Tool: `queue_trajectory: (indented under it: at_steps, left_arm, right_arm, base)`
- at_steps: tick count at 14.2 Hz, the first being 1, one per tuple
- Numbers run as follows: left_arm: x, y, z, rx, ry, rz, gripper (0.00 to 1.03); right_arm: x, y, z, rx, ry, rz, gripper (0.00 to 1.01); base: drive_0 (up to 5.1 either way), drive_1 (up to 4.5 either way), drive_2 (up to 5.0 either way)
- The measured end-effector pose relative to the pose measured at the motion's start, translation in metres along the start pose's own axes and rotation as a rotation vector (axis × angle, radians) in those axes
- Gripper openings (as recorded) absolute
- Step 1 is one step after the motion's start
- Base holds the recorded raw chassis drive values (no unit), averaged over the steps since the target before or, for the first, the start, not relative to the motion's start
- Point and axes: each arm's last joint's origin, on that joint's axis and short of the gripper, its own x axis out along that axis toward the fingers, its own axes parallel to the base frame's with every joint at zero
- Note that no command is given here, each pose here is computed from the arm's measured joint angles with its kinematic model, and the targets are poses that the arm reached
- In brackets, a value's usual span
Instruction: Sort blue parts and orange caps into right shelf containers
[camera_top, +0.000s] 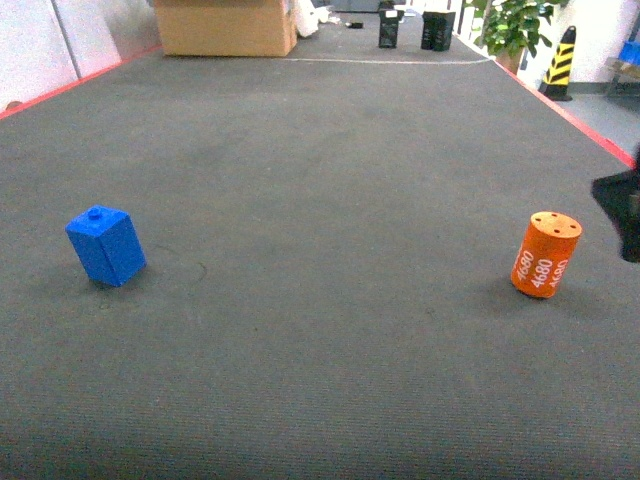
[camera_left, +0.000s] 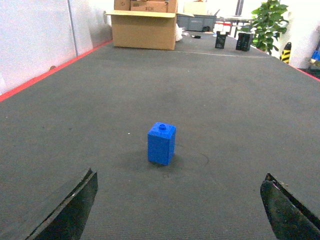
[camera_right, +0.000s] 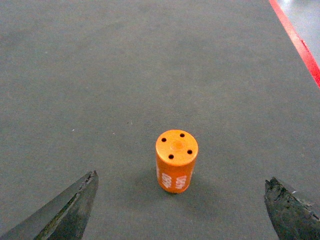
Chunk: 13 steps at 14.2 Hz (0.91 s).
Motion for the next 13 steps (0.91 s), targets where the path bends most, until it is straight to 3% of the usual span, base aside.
queue_trajectory:
  at_steps: [4, 6, 9, 11, 13]
  left_arm:
    - [0.0, 0.0, 0.0, 0.0, 0.0, 0.0, 0.98]
    - [0.0, 0.0, 0.0, 0.0, 0.0, 0.0, 0.98]
    - [0.0, 0.0, 0.0, 0.0, 0.0, 0.0, 0.98]
    - [0.0, 0.0, 0.0, 0.0, 0.0, 0.0, 0.98]
    - [0.0, 0.0, 0.0, 0.0, 0.0, 0.0, 0.98]
  right_arm:
    - [0.086, 0.014, 0.012, -0.028, 0.087, -0.064, 0.98]
    - [0.128, 0.016, 0.006, -0.034, 0.157, -0.103, 0.98]
    - [0.15, 0.017, -0.017, -0.022, 0.254, -0.114, 0.98]
    - [0.156, 0.011, -0.033, -0.01, 0.29, -0.152, 0.71]
    - [0.152, 0.007, -0.033, 0.006, 0.254, -0.156, 0.55]
  base:
    - [0.0, 0.0, 0.0]
    - [0.0, 0.0, 0.0]
    - [0.0, 0.0, 0.0]
    - [0.0, 0.0, 0.0]
    - [0.0, 0.0, 0.0]
